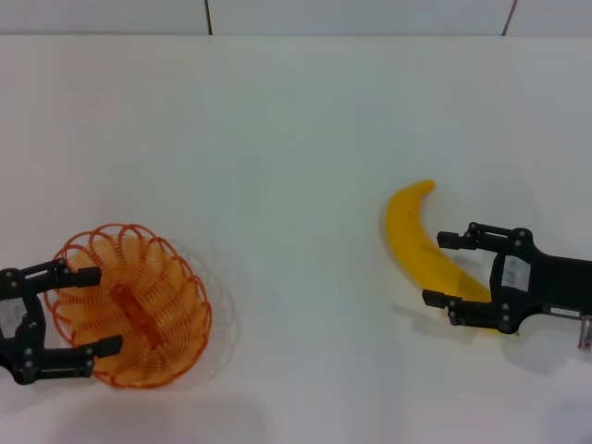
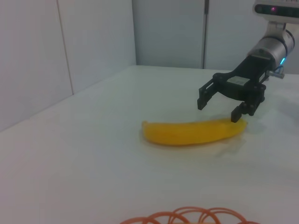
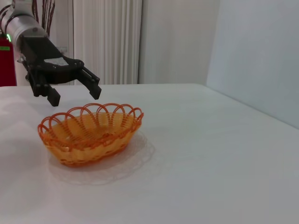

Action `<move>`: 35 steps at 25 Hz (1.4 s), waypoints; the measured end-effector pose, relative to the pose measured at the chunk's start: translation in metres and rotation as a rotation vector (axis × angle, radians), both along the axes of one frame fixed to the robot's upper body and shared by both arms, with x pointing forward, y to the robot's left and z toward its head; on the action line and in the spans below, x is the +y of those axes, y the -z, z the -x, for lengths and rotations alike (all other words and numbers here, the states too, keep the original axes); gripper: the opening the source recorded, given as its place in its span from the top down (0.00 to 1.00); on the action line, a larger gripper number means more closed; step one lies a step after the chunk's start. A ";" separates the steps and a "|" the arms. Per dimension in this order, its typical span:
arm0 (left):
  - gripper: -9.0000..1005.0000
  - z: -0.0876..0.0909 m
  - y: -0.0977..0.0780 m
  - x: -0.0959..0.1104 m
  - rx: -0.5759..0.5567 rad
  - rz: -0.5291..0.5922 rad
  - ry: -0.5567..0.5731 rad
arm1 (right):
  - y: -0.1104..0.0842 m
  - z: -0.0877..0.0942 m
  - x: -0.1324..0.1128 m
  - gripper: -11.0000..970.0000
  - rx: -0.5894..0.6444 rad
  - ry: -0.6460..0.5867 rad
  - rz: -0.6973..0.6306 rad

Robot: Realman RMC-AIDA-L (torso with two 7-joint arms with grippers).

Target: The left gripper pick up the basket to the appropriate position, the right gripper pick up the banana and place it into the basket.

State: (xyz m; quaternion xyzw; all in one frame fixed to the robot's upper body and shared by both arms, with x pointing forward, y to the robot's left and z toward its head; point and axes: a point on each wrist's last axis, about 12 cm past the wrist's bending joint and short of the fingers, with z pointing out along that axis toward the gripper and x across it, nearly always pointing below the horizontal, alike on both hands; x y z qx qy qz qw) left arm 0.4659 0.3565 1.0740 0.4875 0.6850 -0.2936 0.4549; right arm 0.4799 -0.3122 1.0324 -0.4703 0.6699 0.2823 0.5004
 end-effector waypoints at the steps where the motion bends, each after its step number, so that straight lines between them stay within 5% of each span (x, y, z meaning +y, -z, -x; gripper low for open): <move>1: 0.13 0.000 0.000 0.000 0.000 0.000 0.000 | 0.000 0.000 0.000 0.22 0.000 -0.001 0.000; 20: 0.18 -0.004 -0.004 0.000 -0.008 0.019 -0.014 | 0.000 -0.001 0.000 0.23 -0.001 0.001 0.001; 23: 0.19 -0.022 -0.022 -0.003 0.001 0.116 -0.093 | 0.000 -0.001 0.000 0.23 -0.002 0.001 0.001; 27: 0.20 -0.064 -0.065 -0.015 0.176 0.123 -0.142 | -0.002 -0.004 0.001 0.23 -0.007 -0.005 0.001; 30: 0.20 -0.094 -0.098 -0.021 0.309 -0.015 -0.199 | -0.005 -0.009 0.004 0.23 -0.015 -0.016 0.000; 35: 0.22 -0.131 -0.130 -0.033 0.385 -0.362 -0.238 | -0.012 -0.019 0.012 0.23 -0.032 -0.050 -0.003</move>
